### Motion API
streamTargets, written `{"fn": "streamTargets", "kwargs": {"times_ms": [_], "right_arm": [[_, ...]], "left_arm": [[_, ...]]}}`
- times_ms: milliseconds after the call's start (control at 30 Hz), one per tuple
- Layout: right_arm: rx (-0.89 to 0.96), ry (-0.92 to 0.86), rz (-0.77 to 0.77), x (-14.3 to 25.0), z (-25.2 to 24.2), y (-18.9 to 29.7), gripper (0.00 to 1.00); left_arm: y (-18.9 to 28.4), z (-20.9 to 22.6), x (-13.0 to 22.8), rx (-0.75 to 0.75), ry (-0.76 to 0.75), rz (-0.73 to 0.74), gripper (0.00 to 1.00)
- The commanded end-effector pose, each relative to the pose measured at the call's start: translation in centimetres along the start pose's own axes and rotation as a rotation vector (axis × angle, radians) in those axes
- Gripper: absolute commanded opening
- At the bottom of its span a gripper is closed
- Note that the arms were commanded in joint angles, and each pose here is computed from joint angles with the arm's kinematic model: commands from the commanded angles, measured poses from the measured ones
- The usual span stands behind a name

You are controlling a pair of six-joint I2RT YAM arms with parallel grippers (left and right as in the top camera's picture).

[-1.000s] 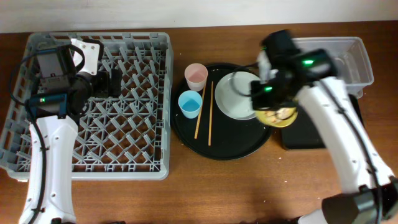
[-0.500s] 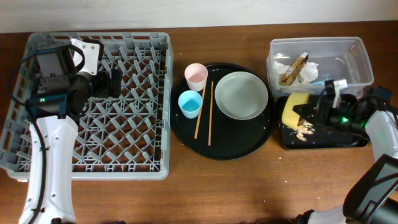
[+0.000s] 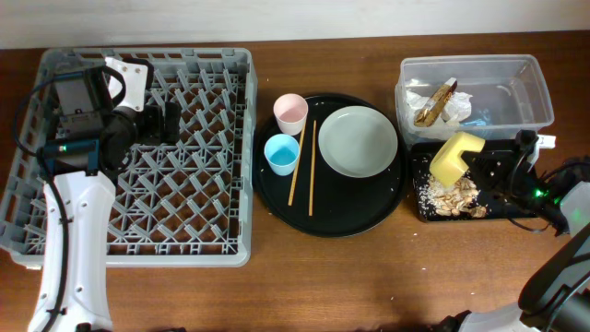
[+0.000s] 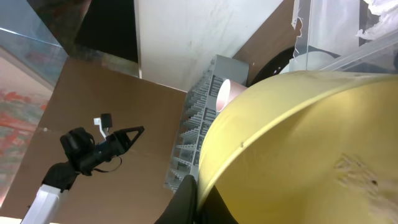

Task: Sort waste into correct bins and load items into the dishwasher rack
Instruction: 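Lift the yellow bowl with the right gripper and tip shells onto black tray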

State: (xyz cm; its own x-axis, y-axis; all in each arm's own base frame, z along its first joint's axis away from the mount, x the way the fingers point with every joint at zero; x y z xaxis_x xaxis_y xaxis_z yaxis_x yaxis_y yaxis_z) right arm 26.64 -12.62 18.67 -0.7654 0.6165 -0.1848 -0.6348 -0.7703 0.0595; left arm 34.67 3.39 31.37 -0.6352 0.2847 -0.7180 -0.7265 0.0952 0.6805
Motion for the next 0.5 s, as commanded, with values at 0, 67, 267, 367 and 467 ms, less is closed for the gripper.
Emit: {"fn": "streamTargets", "kwargs": {"times_ms": [0, 67, 267, 367, 467], "right_arm": [[-0.042, 0.018, 0.004, 0.2, 0.6, -0.3, 0.04], [-0.044, 0.059, 0.012, 0.1, 0.9, -0.6, 0.04], [0.088, 0.065, 0.028, -0.6, 0.0, -0.8, 0.04], [0.033, 0.073, 0.102, 0.1, 0.9, -3.1, 0.04], [0.011, 0.131, 0.231, 1.8, 2.5, -6.7, 0.04]], "left_arm": [[0.2, 0.2, -0.4, 0.000, -0.012, -0.013, 0.99], [0.2, 0.2, -0.4, 0.000, -0.013, -0.013, 0.99], [0.2, 0.2, -0.4, 0.000, -0.013, -0.013, 1.00], [0.2, 0.2, -0.4, 0.000, -0.013, -0.013, 0.99], [0.2, 0.2, -0.4, 0.000, -0.013, -0.013, 1.00]]}}
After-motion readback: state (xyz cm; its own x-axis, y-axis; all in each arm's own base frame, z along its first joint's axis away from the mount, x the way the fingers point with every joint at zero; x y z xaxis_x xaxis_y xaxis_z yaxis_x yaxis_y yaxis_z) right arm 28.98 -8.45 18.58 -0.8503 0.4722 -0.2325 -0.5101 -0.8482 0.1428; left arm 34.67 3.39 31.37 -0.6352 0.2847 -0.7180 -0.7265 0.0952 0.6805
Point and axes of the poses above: each gripper's point midway between its finger pads, its own y axis back along the fingers, its own z axis along the line the jaws close on, x = y × z, the point moved 10 cm from there along y, back along the fingers, and after that the axes turned 9 degrees about -y, right-handed, at the moved point
